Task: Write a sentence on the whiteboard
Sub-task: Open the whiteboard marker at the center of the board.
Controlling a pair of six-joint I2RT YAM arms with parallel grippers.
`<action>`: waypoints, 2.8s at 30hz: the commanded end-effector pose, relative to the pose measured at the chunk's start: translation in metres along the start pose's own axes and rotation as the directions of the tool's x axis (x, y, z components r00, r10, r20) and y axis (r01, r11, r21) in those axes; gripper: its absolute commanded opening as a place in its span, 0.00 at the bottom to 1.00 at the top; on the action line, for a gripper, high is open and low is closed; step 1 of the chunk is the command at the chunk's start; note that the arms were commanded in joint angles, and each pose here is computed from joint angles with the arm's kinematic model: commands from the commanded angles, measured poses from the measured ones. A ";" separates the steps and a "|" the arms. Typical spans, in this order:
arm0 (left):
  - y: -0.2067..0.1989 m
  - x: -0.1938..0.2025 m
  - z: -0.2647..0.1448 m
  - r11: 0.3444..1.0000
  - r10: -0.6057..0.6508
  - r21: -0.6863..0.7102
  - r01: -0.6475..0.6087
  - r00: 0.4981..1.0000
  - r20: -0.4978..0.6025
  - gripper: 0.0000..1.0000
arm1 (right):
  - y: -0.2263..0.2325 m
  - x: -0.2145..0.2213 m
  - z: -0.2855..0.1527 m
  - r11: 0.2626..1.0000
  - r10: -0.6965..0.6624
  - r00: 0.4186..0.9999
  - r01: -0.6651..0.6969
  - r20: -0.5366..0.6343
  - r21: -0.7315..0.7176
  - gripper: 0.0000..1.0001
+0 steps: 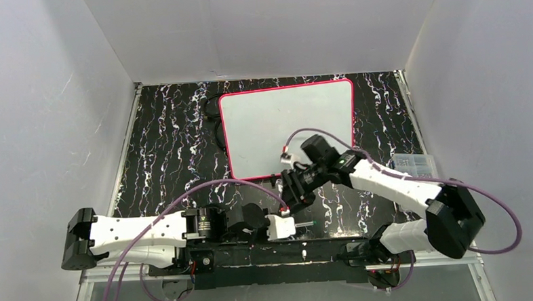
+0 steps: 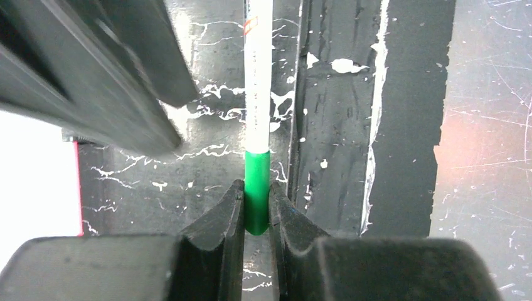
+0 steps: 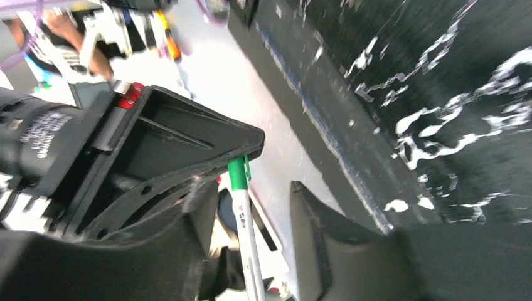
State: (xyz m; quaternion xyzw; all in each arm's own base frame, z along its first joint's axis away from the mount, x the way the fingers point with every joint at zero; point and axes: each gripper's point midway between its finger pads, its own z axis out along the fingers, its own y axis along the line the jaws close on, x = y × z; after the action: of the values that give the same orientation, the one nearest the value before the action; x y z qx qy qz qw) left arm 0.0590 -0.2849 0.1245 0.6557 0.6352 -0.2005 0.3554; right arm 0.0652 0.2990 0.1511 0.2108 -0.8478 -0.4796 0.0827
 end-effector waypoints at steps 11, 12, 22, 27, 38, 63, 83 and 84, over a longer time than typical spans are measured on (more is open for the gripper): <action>0.035 0.002 -0.024 0.975 -0.209 0.077 0.206 0.977 0.030 0.00 | 0.025 -0.053 -0.067 0.986 -0.112 0.894 0.153 0.434 -0.061 0.88; 0.035 0.002 -0.024 0.972 -0.219 0.090 0.216 0.975 0.026 0.00 | 0.025 -0.051 -0.066 0.986 -0.107 0.896 0.152 0.432 -0.071 0.88; 0.029 0.000 -0.021 0.950 -0.260 0.176 0.257 0.966 -0.007 0.00 | 0.026 -0.033 -0.059 0.980 -0.087 0.916 0.150 0.391 -0.133 0.64; 0.034 0.002 -0.017 0.950 -0.269 0.158 0.270 0.963 -0.027 0.00 | 0.027 -0.024 -0.056 0.980 -0.086 0.926 0.145 0.367 -0.137 0.55; 0.037 -0.001 -0.018 0.945 -0.286 0.158 0.285 0.958 -0.016 0.00 | 0.025 -0.017 -0.042 0.981 -0.084 0.937 0.137 0.340 -0.137 0.50; 0.041 -0.004 -0.023 0.947 -0.293 0.143 0.288 0.956 0.017 0.00 | 0.008 -0.009 -0.030 0.990 -0.047 0.939 0.090 0.341 -0.111 0.55; 0.036 -0.005 -0.023 0.941 -0.296 0.176 0.289 0.955 0.012 0.00 | 0.024 -0.012 -0.038 0.975 -0.034 0.914 0.118 0.404 -0.187 0.48; 0.036 -0.003 -0.022 0.941 -0.298 0.171 0.292 0.955 0.005 0.00 | 0.025 -0.012 -0.038 0.973 -0.031 0.915 0.119 0.402 -0.196 0.45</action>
State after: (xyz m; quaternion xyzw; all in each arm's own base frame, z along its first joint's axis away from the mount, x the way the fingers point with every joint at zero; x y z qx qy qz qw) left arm 0.0907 -0.2679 0.1422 0.5779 0.7023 -0.3099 0.2771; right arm 0.0822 0.2804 0.1728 0.1197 -0.8080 -0.5724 -0.0715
